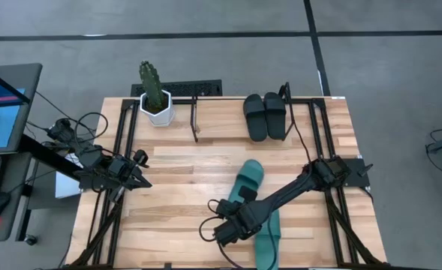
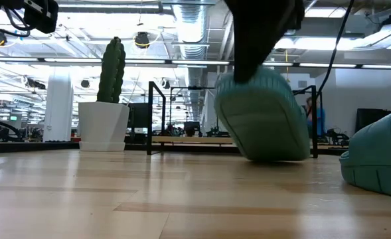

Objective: Pick and place slides into the shelf
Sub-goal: Put the top green slide on the shelf

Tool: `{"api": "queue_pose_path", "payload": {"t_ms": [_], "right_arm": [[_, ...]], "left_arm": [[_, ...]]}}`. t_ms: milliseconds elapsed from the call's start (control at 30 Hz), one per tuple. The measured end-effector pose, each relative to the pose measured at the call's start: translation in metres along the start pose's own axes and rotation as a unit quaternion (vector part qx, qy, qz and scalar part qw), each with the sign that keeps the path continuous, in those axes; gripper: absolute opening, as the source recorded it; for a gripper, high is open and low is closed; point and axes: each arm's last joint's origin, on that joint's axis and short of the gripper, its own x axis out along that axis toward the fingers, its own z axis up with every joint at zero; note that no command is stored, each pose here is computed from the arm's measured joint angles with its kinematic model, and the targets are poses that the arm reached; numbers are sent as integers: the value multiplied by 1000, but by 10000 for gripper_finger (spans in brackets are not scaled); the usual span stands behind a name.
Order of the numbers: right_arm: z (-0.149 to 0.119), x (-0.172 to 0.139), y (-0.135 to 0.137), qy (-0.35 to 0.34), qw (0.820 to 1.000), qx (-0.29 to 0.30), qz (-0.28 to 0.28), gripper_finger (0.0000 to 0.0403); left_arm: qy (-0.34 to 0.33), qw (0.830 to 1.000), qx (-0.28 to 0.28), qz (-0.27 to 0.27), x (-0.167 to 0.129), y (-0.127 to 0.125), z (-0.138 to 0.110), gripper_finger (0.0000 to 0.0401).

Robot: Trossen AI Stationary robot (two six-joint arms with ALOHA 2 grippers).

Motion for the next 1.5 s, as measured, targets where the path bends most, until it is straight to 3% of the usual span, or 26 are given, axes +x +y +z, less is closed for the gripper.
{"api": "queue_pose_path", "payload": {"t_ms": [500, 767, 1033, 1500], "right_arm": [[30, -73, -18, -104, 992, -73, 7, 0], [34, -81, -42, -95, 987, -123, -47, 0], [55, -82, -62, -118, 974, -183, -67, 0], [101, -95, -140, -144, 950, -251, -118, 0]], "left_arm": [[-1, 1000, -1, 0, 0, 0, 0, 0], [-2, 1000, -1, 0, 0, 0, 0, 0], [-4, 1000, -5, 4, 0, 0, 1, 0], [-6, 999, -29, 20, 0, 1, 1, 0]]}}
